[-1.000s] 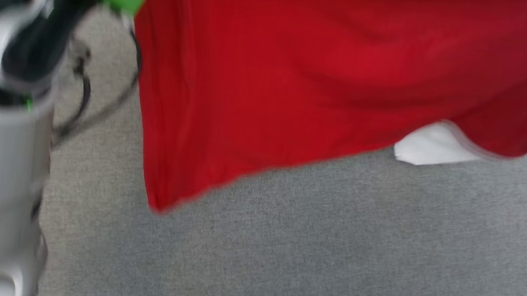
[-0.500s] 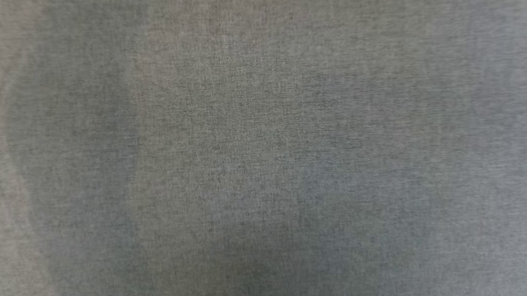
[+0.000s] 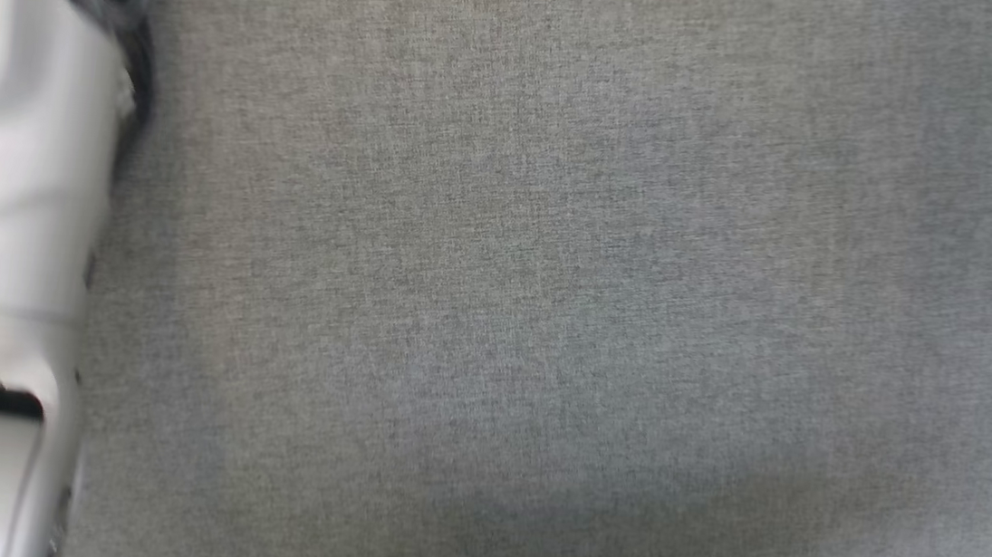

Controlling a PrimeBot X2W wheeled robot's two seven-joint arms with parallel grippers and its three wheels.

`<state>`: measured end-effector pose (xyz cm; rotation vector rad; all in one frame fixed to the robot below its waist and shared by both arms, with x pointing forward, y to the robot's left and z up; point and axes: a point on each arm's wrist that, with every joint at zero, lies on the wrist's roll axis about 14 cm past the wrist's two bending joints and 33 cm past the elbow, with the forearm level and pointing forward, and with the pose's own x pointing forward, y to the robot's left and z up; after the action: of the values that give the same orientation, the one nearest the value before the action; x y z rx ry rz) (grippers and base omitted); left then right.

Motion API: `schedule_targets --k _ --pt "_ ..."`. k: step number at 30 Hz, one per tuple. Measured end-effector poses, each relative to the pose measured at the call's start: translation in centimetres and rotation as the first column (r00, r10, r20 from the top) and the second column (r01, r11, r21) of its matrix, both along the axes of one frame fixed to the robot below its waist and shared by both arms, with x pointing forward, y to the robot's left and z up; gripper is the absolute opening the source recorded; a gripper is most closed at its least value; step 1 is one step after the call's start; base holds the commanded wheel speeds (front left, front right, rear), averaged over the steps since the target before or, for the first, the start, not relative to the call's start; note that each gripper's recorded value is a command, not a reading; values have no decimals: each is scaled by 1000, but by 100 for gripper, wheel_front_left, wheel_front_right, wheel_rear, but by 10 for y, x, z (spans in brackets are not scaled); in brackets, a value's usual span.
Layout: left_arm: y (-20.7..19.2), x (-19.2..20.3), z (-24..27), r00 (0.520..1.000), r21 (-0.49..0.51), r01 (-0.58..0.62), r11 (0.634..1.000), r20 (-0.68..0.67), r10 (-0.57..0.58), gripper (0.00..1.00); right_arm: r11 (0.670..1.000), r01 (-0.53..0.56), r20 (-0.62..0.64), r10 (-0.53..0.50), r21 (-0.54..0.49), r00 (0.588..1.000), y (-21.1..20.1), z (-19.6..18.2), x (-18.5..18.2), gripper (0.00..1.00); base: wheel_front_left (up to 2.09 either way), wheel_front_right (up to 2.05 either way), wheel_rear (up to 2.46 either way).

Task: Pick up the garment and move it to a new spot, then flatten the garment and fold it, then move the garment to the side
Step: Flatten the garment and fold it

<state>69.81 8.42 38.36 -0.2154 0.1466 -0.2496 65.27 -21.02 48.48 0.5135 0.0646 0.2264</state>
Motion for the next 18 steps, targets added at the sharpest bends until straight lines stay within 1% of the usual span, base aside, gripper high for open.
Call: schedule_targets --k 2,4,7,9,11,13,16,18 --pt "-3 -29 -11 999 -47 13 999 -43 -15 0 1000 2 -88 -1 12 996 -5 -26 -34 0 0 0 0" --pt "0 -57 -18 997 -51 16 999 -69 -19 0 1000 8 -171 -9 -5 985 -15 -46 -69 0 0 0 0" --pt "0 -110 -22 992 -93 16 996 -124 -28 0 999 40 -288 -37 3 957 -29 -67 -124 0 0 0 0" --pt "-1 -157 -24 983 -110 15 994 -179 -34 0 998 70 -335 -68 -6 940 -41 -71 -158 0 0 0 0" --pt "0 -200 -22 973 -127 0 992 -231 -29 0 995 103 -360 -94 5 928 -48 -70 -185 0 0 0 0" --pt "-2 -245 -15 958 -170 -26 985 -286 -24 0 993 120 -391 -103 21 915 -49 -71 -214 0 0 0 0" --pt "-8 -297 1 939 -232 -57 971 -343 -27 0 990 136 -425 -106 41 899 -50 -70 -250 0 0 0 0" --pt "-10 -325 13 930 -261 -78 962 -366 -24 0 988 143 -444 -104 56 890 -50 -69 -273 0 0 0 0"
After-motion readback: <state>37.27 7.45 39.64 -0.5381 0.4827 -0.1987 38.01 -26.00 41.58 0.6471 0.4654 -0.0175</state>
